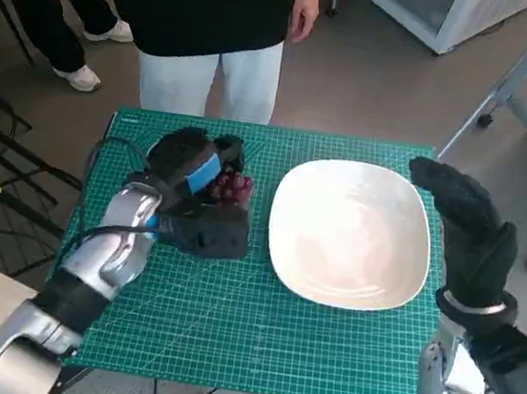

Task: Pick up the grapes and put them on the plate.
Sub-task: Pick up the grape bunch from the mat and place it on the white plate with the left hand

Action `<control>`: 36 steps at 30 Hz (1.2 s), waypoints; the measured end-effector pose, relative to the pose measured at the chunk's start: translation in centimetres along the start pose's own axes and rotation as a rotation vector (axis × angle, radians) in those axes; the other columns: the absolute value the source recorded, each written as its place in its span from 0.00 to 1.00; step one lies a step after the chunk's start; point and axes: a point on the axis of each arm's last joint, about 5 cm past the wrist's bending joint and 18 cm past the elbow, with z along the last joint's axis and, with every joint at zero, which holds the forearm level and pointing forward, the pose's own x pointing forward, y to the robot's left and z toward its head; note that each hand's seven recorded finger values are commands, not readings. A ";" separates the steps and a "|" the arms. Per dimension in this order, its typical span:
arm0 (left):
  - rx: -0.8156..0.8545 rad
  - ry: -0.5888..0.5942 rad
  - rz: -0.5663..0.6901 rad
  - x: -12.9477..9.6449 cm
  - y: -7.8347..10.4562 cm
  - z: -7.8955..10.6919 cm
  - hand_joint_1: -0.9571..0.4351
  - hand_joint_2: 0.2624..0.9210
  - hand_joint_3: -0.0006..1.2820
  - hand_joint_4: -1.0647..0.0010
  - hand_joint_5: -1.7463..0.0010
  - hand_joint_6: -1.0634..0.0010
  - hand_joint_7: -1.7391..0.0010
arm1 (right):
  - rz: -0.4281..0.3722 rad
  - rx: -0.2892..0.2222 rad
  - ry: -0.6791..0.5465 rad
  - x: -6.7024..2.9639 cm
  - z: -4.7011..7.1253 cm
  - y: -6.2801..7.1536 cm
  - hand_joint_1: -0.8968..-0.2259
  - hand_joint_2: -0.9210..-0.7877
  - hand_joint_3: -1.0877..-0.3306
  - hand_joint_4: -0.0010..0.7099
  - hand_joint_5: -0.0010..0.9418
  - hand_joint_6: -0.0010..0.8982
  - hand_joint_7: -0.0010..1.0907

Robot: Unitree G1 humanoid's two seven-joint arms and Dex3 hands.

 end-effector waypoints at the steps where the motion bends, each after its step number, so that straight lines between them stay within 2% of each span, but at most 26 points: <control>1: -0.001 -0.005 0.009 -0.1 0.2 0.0 0.69 1.00 0.09 0.38 0.29 0.47 0.33 | 0.000 0.000 0.000 0.00 0.0 0.0 0.47 0.00 0.52 0.27 0.00 0.00 0.33; 10: -0.015 -0.041 0.036 -0.6 0.8 0.6 0.69 1.00 0.09 0.38 0.28 0.47 0.34 | 0.000 0.000 -0.002 0.04 0.0 0.0 0.47 0.00 0.51 0.27 0.00 0.00 0.33; 18: -0.025 -0.074 0.007 -0.5 0.8 2.1 0.69 1.00 0.11 0.41 0.29 0.51 0.28 | -0.002 -0.001 -0.008 0.09 0.1 0.0 0.47 0.00 0.51 0.27 0.00 0.00 0.32; 26: -0.032 -0.152 -0.019 0.2 1.0 5.1 0.69 1.00 0.11 0.40 0.25 0.49 0.34 | -0.004 -0.002 -0.009 0.04 0.2 -0.1 0.46 0.00 0.51 0.27 0.00 0.00 0.32; 36: -0.037 -0.315 -0.002 1.8 2.0 9.7 0.69 1.00 0.10 0.40 0.28 0.48 0.31 | -0.006 -0.004 -0.020 0.01 0.6 -0.3 0.46 0.00 0.51 0.25 0.00 0.00 0.32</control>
